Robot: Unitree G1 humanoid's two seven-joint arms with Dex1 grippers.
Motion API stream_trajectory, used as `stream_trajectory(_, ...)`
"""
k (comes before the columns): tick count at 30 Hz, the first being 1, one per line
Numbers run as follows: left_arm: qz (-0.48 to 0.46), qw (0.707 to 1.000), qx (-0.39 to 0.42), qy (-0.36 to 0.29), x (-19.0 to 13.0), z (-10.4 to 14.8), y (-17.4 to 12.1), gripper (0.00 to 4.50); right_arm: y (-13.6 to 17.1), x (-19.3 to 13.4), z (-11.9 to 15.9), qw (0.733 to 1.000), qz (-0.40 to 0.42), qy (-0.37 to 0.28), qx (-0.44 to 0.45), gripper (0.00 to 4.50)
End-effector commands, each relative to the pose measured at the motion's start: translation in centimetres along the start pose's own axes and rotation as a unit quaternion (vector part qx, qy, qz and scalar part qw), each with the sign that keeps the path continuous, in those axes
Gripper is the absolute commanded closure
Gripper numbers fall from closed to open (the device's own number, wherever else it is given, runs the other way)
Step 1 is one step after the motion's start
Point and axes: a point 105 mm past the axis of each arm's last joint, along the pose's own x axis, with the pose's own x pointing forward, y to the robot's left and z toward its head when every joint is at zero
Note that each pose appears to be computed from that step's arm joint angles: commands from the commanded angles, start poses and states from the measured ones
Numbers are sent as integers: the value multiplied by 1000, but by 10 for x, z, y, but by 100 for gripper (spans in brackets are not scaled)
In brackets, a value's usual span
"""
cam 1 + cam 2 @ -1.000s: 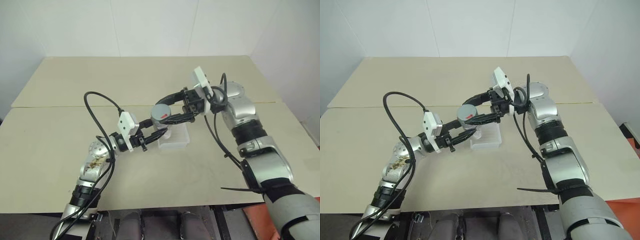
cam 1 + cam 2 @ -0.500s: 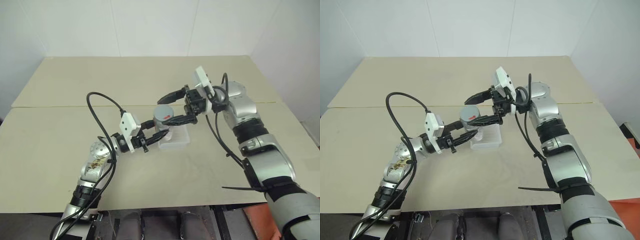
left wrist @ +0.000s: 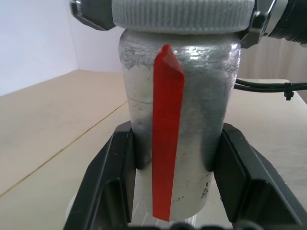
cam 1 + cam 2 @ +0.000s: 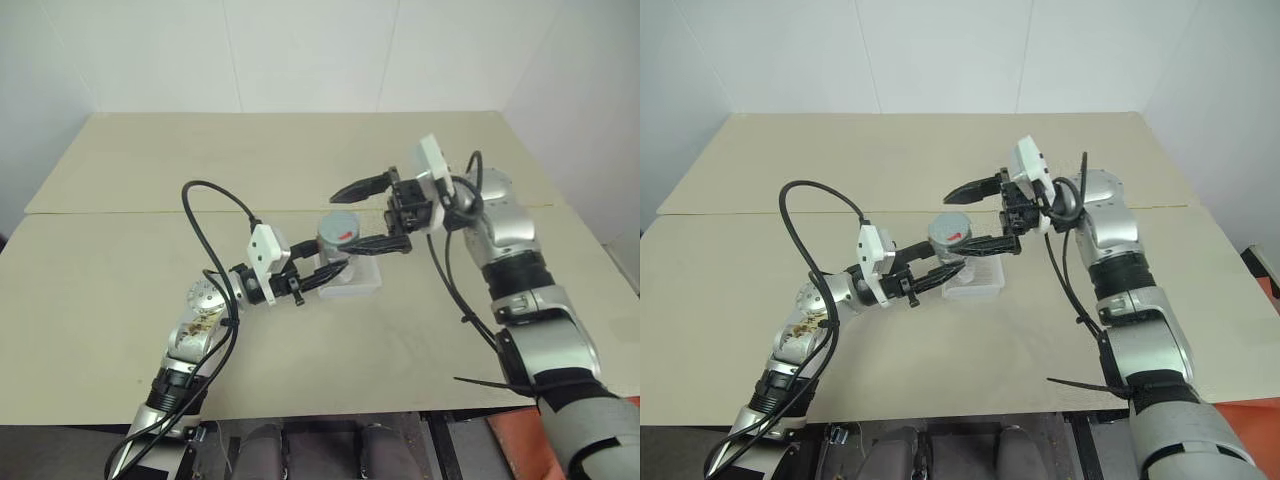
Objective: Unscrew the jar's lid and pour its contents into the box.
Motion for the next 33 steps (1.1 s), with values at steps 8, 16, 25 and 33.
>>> stream_trajectory(8, -11, 999, 20, -25, 7, 16, -1, 257, 22, 5, 22, 995, -90, -10, -38, 3)
stream_trajectory(16, -10, 999, 20, -27, 10, 17, -1, 257, 25, 18, 34, 976, -212, -28, -41, 3)
stream_trajectory(25, -10, 999, 21, -23, 11, 15, -2, 257, 18, 22, 34, 955, -293, -25, -33, 3)
stream_trajectory(33, -8, 1000, 21, -21, 8, 14, -2, 257, 14, 13, 33, 950, -309, -7, -37, 3)
